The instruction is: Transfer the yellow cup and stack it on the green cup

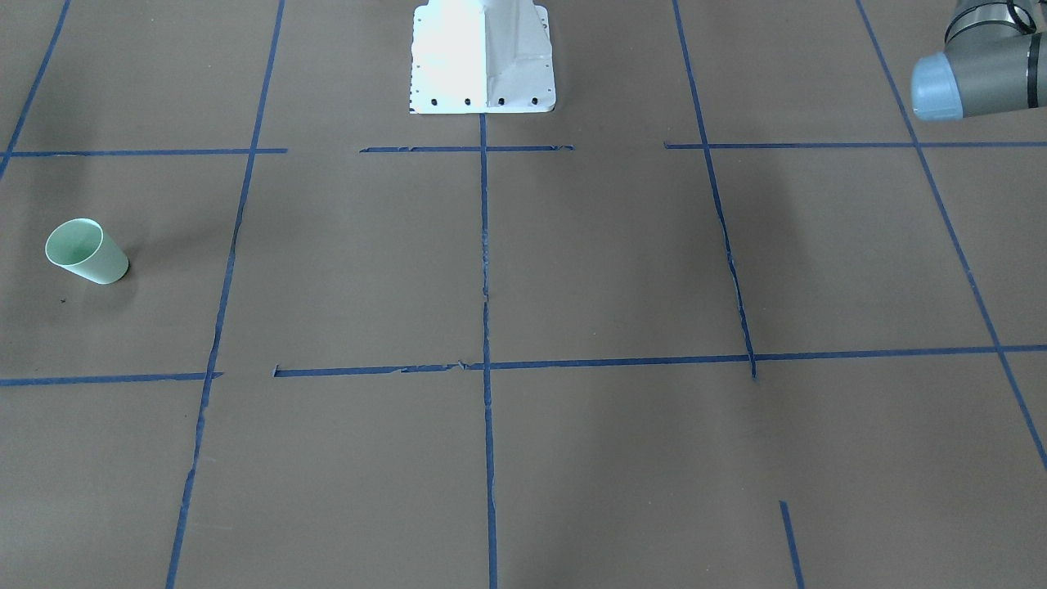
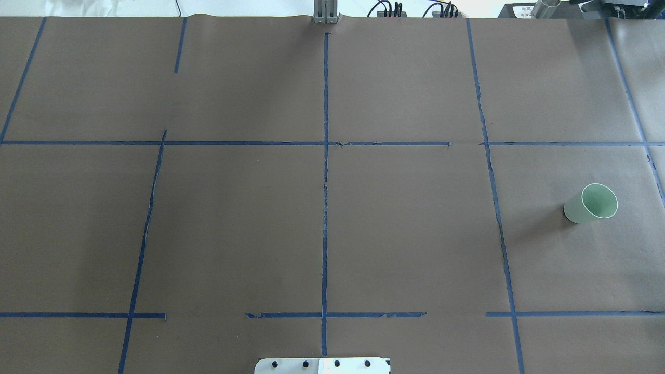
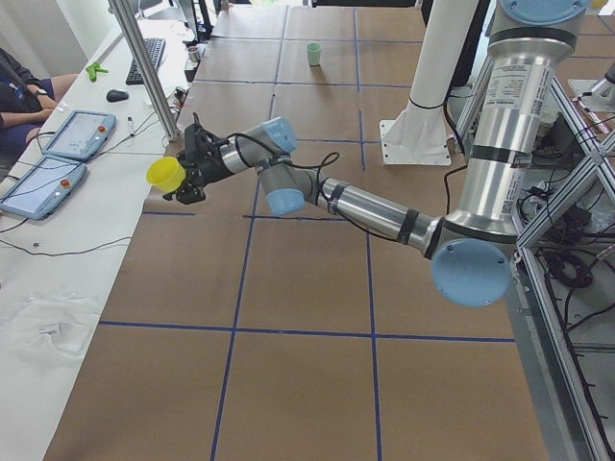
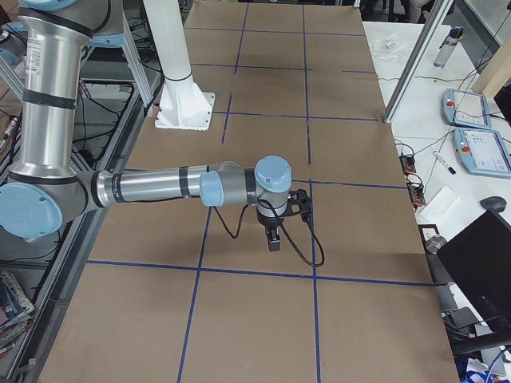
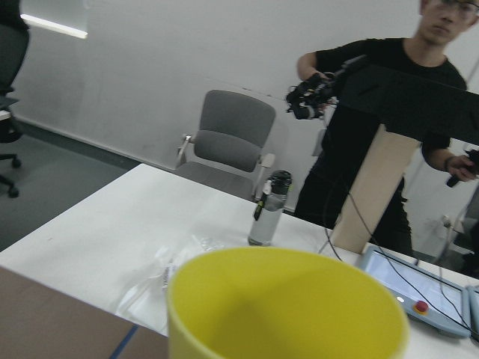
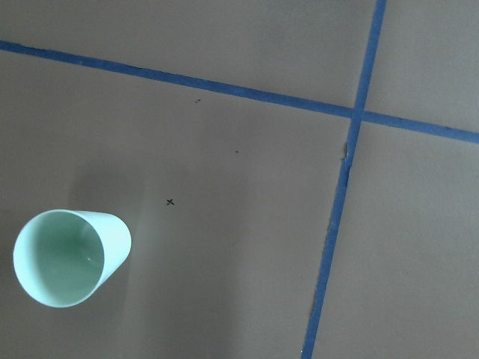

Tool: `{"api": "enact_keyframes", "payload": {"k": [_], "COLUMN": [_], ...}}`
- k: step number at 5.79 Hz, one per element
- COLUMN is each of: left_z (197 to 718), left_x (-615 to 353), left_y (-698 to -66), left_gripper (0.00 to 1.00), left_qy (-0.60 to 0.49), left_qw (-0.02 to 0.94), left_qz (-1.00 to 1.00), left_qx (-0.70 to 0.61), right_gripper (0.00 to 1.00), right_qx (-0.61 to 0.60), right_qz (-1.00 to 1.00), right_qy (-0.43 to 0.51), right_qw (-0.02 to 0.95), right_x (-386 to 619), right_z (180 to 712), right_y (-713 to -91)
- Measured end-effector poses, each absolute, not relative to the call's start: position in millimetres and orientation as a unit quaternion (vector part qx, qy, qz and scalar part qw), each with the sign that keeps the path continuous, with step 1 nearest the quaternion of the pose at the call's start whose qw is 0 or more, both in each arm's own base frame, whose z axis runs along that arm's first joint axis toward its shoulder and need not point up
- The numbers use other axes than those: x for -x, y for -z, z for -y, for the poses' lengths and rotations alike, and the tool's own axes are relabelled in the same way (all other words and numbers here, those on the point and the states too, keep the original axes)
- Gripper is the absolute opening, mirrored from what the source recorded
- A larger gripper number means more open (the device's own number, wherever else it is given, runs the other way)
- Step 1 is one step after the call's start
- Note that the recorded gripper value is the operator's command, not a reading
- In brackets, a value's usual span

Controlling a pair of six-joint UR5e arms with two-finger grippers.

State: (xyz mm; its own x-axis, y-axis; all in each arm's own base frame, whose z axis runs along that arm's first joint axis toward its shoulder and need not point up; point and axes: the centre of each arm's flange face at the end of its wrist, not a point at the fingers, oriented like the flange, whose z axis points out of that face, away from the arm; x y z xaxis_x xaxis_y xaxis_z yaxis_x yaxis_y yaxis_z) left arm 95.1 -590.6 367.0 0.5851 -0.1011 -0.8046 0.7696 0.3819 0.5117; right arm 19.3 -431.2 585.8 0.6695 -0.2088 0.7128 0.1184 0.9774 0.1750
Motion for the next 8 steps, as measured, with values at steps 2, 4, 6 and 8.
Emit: {"api": "enact_keyframes", "payload": {"k": [2,4,6,8], "left_z": [596,570,541,507], "left_x": [-195,-313,-439,-519], "left_y": [-270,-233,-200,-174], "left_gripper": [0.45,0.43,0.43,0.43], "left_qy": [0.201,0.192,0.234,0.266], "left_qw": [0.731,0.719,0.702,0.694], "left_qz": [-0.408,-0.407,-0.365,-0.336], "left_qx": [-0.508,-0.530,-0.565,-0.579], "right_gripper": [1.00,1.00,1.00,1.00], "right_qx": [-0.086,-0.086,-0.053,-0.010], "right_qz": [0.416,0.428,0.438,0.437], "right_qy": [0.107,0.085,0.073,0.063], "right_qw": [0.899,0.896,0.894,0.897], "right_x": [-6,20,80,134], "right_z": [455,488,539,573], "right_y": [-557,-516,-440,-345]}}
